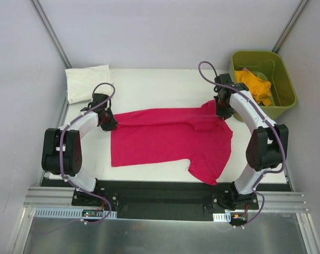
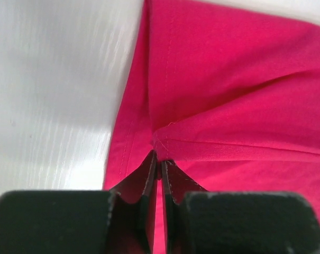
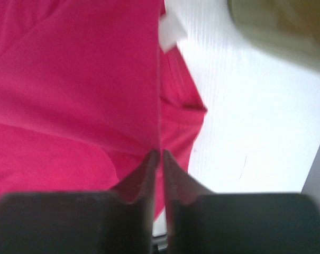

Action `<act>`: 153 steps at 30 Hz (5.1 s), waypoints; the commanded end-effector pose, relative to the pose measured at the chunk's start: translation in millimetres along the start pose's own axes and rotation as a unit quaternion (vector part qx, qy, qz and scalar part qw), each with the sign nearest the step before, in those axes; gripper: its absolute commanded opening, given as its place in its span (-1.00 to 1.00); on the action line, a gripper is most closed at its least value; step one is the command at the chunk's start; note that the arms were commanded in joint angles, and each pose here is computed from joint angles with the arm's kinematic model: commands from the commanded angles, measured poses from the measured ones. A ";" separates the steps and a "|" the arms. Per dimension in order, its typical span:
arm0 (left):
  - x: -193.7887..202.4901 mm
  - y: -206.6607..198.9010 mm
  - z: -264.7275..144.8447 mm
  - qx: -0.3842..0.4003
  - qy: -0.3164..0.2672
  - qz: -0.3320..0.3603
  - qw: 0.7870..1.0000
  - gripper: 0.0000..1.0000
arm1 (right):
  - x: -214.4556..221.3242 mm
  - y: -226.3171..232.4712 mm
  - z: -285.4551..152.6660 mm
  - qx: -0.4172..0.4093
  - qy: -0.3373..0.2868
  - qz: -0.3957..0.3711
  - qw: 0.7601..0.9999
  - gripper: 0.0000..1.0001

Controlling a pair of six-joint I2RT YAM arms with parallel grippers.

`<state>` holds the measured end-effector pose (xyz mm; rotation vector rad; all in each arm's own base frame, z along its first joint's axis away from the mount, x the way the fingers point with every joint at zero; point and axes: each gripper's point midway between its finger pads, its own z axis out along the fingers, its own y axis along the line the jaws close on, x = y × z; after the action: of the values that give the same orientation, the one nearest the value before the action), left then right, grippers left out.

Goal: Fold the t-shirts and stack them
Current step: Fold the flattened tshirt in 1/3 of the way, then grap the side of the flattened tshirt closest away from the robot with both arms

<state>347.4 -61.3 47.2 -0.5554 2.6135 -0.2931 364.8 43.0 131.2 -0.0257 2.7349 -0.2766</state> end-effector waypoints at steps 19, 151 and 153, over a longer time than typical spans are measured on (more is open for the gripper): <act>-8.4 -70.7 -54.4 0.105 -0.033 0.016 0.994 0.99 | -15.0 82.5 -38.1 -0.223 -0.076 0.031 0.971 0.93; 125.5 116.1 -43.8 -0.179 -0.007 -0.218 0.959 -0.35 | 113.1 46.9 -35.8 -0.136 -0.111 0.145 0.974 0.93; 124.2 110.9 -41.6 -0.167 -0.002 -0.217 0.962 -0.58 | 124.5 46.4 -34.8 -0.134 -0.089 0.140 0.977 0.93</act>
<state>185.0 -13.1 12.9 -1.2039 2.5528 0.0251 253.2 88.8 113.5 0.2418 2.4639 0.1656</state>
